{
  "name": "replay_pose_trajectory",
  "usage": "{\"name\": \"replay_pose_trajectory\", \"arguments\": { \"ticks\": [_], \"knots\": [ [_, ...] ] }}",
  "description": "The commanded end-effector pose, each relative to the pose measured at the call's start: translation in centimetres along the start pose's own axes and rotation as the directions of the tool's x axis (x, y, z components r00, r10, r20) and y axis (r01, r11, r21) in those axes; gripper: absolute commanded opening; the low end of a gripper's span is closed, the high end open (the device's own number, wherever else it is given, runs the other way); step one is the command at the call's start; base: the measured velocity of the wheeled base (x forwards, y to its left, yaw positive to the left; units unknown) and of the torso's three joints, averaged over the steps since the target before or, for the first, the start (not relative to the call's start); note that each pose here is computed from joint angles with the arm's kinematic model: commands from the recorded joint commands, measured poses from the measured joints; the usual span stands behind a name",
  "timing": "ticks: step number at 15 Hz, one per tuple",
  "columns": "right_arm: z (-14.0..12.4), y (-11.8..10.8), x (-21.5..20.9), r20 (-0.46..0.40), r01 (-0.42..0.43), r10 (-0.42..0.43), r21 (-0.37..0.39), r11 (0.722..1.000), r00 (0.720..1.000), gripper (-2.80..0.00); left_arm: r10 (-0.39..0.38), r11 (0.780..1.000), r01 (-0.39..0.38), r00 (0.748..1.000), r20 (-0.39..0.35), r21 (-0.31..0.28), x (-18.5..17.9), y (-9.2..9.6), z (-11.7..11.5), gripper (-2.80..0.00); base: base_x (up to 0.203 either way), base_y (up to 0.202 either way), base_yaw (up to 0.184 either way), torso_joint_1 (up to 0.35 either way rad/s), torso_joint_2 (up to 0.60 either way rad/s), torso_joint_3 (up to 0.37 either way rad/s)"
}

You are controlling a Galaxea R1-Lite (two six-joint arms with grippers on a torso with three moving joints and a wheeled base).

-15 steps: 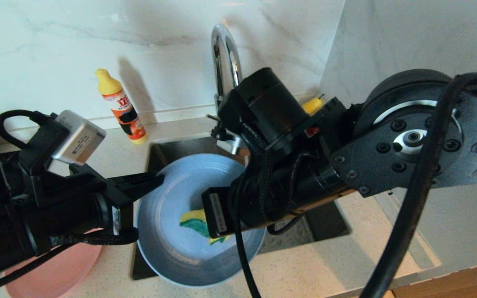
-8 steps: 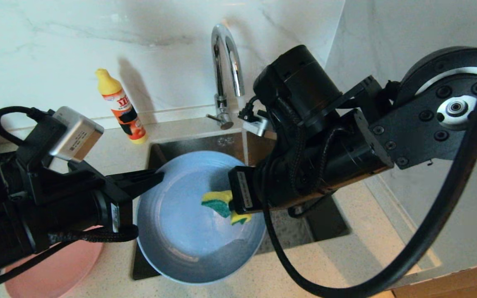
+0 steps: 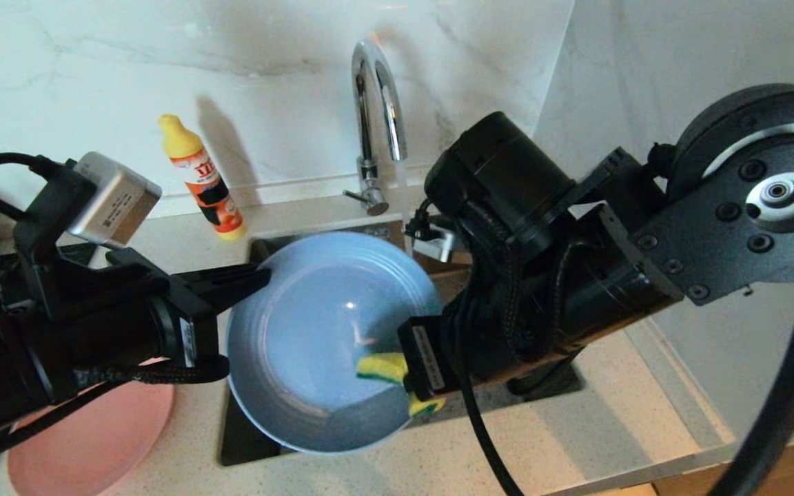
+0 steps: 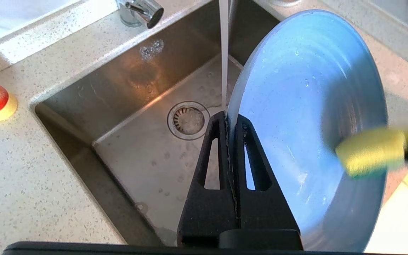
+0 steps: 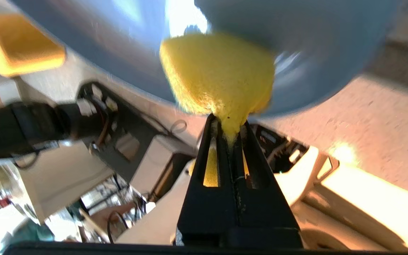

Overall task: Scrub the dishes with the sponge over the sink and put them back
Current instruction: Wipe the plate

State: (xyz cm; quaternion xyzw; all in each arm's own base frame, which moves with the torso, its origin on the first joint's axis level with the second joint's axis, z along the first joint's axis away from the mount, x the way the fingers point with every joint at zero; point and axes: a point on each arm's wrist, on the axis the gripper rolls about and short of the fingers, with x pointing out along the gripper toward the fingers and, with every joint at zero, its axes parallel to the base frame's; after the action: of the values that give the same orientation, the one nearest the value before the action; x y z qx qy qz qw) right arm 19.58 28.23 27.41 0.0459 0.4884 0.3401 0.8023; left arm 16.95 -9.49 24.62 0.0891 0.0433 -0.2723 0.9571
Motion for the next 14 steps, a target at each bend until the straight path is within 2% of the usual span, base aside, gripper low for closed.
{"name": "replay_pose_trajectory", "arguments": {
  "ticks": [1,3,8,14],
  "knots": [
    [-0.9,0.7,0.9,-0.04,0.0,-0.001,-0.018,1.0,0.999,-2.8,-0.001,1.0,0.001,1.0,-0.003,-0.007,0.3,0.0,0.0,-2.8,0.0,0.0,0.0,0.0,0.0,0.0],
    [-1.2,1.5,2.0,-0.058,-0.01,0.008,-0.04,0.999,0.998,-2.8,0.0,1.0,0.0,1.0,-0.001,-0.007,0.3,0.0,0.0,-2.8,0.0,0.0,0.0,0.0,0.0,0.0],
    [-0.9,3.7,3.7,-0.024,-0.07,0.068,-0.081,0.994,0.997,-2.8,-0.003,1.0,0.002,1.0,-0.025,-0.02,0.3,-0.1,-0.6,-2.8,0.0,0.0,0.0,0.0,0.0,0.0],
    [0.3,3.7,2.9,0.075,-0.091,0.096,-0.077,0.993,0.992,-2.8,-0.007,1.0,0.005,0.999,-0.04,-0.027,0.2,-0.2,-1.1,-2.8,0.0,0.0,0.0,0.0,0.0,0.0]
  ]
}}
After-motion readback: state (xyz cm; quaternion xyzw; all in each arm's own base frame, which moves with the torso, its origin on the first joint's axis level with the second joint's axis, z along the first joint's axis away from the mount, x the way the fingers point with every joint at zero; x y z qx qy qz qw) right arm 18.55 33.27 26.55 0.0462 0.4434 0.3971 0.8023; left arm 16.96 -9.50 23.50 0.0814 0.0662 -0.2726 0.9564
